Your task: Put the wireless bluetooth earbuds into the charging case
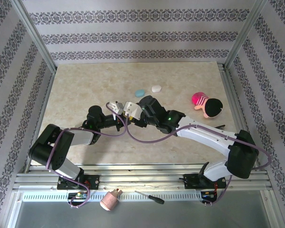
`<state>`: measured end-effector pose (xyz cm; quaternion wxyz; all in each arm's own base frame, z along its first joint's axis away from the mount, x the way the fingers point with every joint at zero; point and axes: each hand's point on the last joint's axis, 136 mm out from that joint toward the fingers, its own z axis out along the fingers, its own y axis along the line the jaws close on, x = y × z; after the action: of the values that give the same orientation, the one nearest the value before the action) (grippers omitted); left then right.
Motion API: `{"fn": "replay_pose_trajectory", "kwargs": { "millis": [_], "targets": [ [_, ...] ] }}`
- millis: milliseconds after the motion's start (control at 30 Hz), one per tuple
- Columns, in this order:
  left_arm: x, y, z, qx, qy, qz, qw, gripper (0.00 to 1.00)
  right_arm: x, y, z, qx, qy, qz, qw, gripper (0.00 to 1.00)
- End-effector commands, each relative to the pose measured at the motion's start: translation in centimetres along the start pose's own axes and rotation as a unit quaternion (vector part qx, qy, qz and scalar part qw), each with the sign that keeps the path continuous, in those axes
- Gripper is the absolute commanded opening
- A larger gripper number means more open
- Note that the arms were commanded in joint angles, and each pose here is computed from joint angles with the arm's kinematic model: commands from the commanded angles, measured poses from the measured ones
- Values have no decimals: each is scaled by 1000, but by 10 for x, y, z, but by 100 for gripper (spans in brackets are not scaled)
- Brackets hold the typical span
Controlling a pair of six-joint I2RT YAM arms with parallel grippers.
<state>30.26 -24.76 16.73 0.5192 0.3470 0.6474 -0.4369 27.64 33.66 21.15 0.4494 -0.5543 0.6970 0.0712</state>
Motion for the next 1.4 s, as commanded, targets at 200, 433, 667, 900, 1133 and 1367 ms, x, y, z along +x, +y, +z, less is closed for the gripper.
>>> {"fn": "replay_pose_trajectory", "kwargs": {
  "millis": [200, 433, 667, 900, 1133, 1367],
  "targets": [
    [-9, -4, -1, 0, -22, 74, 997, 5, -12, -39, -39, 6, -88, 165, 982, 57],
    [-4, -9, -3, 6, -21, 134, 991, 4, -3, -64, -32, -20, -69, 314, 947, 75],
    [1, -18, -6, 28, -22, 173, 984, 7, 5, -62, -3, -64, -2, 382, 922, 77],
    [-1, -24, -9, 35, -27, 179, 983, 7, 23, -57, 14, -86, 62, 386, 916, 78],
    [-3, -24, -9, 33, -26, 180, 983, 7, 36, -36, 15, -129, 104, 355, 920, 78],
    [-5, -22, -8, 31, -25, 165, 985, 9, 40, -18, 2, -166, 121, 313, 927, 78]
  ]
}}
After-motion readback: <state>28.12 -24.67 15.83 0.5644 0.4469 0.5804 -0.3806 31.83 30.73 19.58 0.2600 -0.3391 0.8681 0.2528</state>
